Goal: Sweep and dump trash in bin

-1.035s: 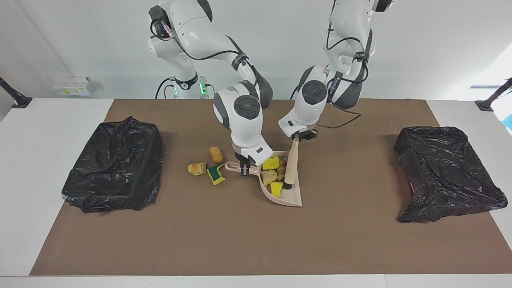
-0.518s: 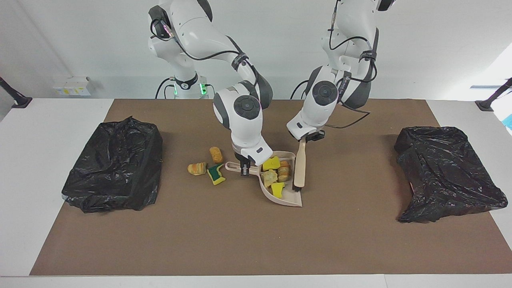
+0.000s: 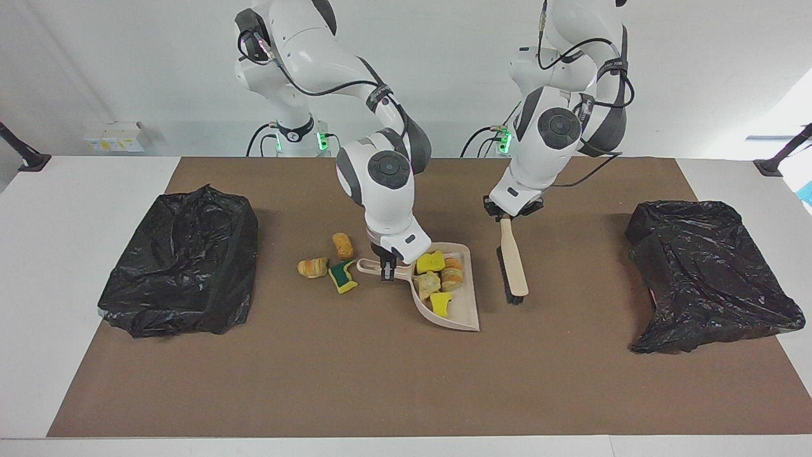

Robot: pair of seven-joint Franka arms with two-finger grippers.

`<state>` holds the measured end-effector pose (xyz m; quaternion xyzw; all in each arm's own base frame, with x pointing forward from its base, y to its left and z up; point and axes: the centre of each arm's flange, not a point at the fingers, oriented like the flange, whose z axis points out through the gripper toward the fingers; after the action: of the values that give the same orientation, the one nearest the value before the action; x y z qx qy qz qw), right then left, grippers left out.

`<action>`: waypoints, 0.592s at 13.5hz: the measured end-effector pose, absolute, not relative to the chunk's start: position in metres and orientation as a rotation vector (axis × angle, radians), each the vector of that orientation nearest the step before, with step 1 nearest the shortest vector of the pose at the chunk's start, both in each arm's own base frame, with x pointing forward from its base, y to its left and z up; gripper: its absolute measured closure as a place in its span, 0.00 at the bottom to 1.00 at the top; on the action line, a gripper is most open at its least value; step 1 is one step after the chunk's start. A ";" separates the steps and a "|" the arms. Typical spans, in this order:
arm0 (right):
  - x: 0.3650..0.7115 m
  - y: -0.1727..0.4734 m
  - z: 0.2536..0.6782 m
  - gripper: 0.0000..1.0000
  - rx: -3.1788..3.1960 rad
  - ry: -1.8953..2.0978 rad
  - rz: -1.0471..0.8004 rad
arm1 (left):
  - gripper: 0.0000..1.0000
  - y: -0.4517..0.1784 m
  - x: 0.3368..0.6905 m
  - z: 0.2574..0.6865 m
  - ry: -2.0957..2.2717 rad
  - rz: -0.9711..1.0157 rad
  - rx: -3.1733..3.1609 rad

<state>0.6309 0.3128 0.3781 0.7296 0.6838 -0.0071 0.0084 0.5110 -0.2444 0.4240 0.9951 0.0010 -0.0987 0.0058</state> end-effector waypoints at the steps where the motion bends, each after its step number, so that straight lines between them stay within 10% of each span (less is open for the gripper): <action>1: 0.635 0.302 0.389 0.67 2.306 2.115 0.005 | 0.74 -0.247 0.508 0.422 0.038 -0.315 3.119; 8: 0.649 0.143 0.514 0.67 2.482 1.955 0.128 | 0.74 -0.308 0.404 0.391 0.048 -0.249 3.157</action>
<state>0.6490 0.1426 0.5142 0.7850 0.6181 0.0406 -0.0101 0.4043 -0.3080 0.3910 0.9967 0.0153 -0.0785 -0.0130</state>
